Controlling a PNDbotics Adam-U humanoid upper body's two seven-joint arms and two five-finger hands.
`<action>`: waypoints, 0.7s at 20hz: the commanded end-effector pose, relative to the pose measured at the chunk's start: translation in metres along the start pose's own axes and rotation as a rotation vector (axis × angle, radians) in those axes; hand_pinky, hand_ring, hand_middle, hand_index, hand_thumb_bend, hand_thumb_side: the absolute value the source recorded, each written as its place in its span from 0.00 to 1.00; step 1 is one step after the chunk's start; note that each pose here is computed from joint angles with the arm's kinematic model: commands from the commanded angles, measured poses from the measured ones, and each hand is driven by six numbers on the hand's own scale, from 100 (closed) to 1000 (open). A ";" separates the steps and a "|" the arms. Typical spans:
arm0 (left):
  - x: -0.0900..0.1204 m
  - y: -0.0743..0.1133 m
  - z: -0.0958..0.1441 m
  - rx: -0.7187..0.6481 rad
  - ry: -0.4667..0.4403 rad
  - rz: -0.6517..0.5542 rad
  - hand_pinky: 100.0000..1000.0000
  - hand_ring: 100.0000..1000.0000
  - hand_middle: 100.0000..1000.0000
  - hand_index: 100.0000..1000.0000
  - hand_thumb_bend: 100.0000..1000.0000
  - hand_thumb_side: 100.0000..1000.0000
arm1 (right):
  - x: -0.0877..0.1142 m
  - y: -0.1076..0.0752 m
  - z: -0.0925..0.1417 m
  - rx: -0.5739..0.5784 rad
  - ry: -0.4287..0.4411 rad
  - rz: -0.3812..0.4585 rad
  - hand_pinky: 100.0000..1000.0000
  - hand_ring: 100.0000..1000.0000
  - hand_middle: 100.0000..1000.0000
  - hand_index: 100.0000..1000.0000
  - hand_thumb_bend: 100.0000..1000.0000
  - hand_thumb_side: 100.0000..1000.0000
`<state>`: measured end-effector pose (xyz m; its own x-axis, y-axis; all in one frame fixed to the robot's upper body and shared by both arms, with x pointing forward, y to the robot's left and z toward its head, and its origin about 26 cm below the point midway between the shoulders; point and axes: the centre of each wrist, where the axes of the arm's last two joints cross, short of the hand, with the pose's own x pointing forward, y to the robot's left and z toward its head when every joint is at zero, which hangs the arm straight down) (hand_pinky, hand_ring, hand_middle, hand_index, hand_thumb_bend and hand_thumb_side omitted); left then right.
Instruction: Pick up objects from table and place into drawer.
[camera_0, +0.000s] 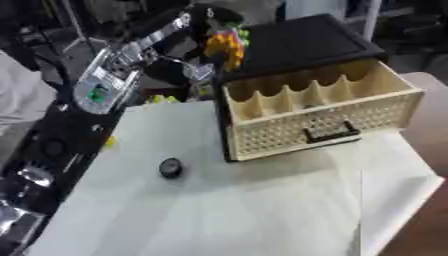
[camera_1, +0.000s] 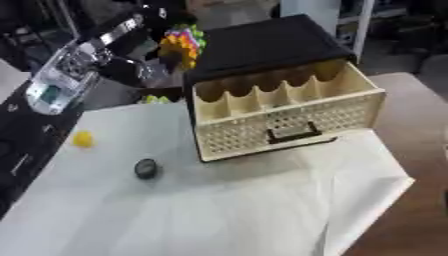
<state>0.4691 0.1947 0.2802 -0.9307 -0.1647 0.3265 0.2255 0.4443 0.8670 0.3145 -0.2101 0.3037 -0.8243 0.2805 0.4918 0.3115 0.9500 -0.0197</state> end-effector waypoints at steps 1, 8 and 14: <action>0.001 0.013 -0.005 -0.096 -0.094 -0.100 0.00 0.22 0.19 0.76 0.00 0.18 | 0.009 0.001 -0.005 -0.002 -0.038 -0.016 0.10 0.23 0.21 0.52 0.87 0.94; -0.001 0.011 -0.009 -0.064 -0.113 -0.119 0.00 0.22 0.19 0.76 0.00 0.18 | 0.011 0.004 -0.007 -0.001 -0.047 -0.030 0.10 0.22 0.21 0.52 0.86 0.95; -0.003 0.006 -0.013 -0.064 -0.129 -0.136 0.00 0.24 0.21 0.77 0.00 0.18 | 0.012 0.005 -0.007 -0.001 -0.047 -0.040 0.10 0.22 0.21 0.52 0.86 0.95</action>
<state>0.4775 0.1840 0.2728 -0.9433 -0.1668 0.2868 0.1796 0.4703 0.8640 0.3141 -0.2053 0.3074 -0.8374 0.2625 0.4795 0.2939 0.9558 -0.0099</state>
